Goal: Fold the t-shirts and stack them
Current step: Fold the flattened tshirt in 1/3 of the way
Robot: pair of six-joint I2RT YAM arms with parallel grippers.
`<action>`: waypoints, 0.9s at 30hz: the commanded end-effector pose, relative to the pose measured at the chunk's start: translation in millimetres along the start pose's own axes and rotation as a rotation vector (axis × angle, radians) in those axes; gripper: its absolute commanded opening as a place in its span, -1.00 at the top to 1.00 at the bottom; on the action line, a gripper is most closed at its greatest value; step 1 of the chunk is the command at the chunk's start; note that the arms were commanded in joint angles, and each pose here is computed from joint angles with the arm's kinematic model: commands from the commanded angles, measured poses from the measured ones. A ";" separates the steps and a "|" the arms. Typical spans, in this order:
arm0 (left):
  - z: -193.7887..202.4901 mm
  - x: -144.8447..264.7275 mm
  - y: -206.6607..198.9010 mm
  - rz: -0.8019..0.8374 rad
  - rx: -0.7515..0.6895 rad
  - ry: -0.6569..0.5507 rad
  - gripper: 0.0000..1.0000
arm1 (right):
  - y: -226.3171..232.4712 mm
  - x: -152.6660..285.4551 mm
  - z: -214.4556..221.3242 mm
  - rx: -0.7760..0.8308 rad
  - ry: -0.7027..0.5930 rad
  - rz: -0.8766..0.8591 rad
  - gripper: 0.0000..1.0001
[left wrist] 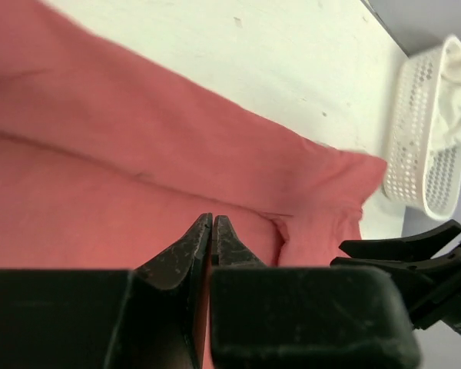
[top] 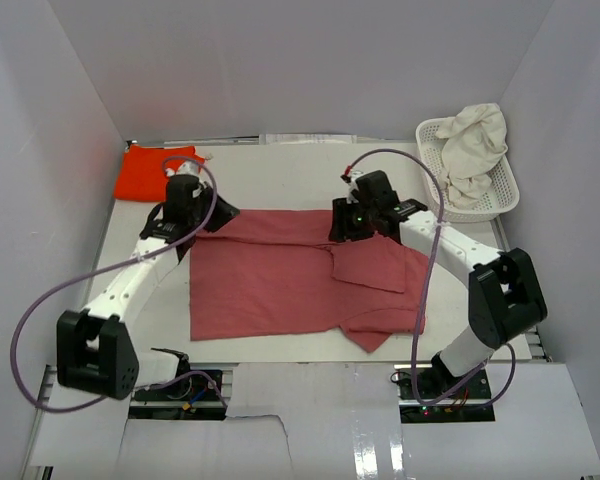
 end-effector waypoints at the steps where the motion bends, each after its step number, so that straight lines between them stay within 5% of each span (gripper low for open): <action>1: -9.3 40.7 30.3 -0.115 0.078 -0.189 0.70 | 33.0 -13.7 -37.1 0.161 -0.085 -0.072 -0.10; 5: -26.4 68.5 41.9 -0.097 0.145 -0.287 0.67 | 58.9 -42.7 -48.7 0.258 -0.057 -0.113 -0.09; 13: -46.2 43.0 128.0 -0.143 0.522 0.033 0.80 | 112.3 -91.5 -78.8 0.421 -0.037 -0.147 -0.05; 16: -47.8 37.7 148.3 -0.145 0.625 0.038 0.81 | 125.1 -106.7 -94.2 0.433 -0.050 -0.208 -0.09; 27: -52.0 25.0 155.7 -0.077 0.618 0.084 0.61 | 153.4 -167.8 -103.5 0.613 -0.057 -0.212 -0.11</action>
Point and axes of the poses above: each gripper's point midway between its finger pads, its own x axis back along the fingers, its own y axis along the line the jaws close on, z = x × y, the point moved 10 cm from there along x, back along the fingers, and after that the axes turned 14 degrees about x, right-handed, at the moved point
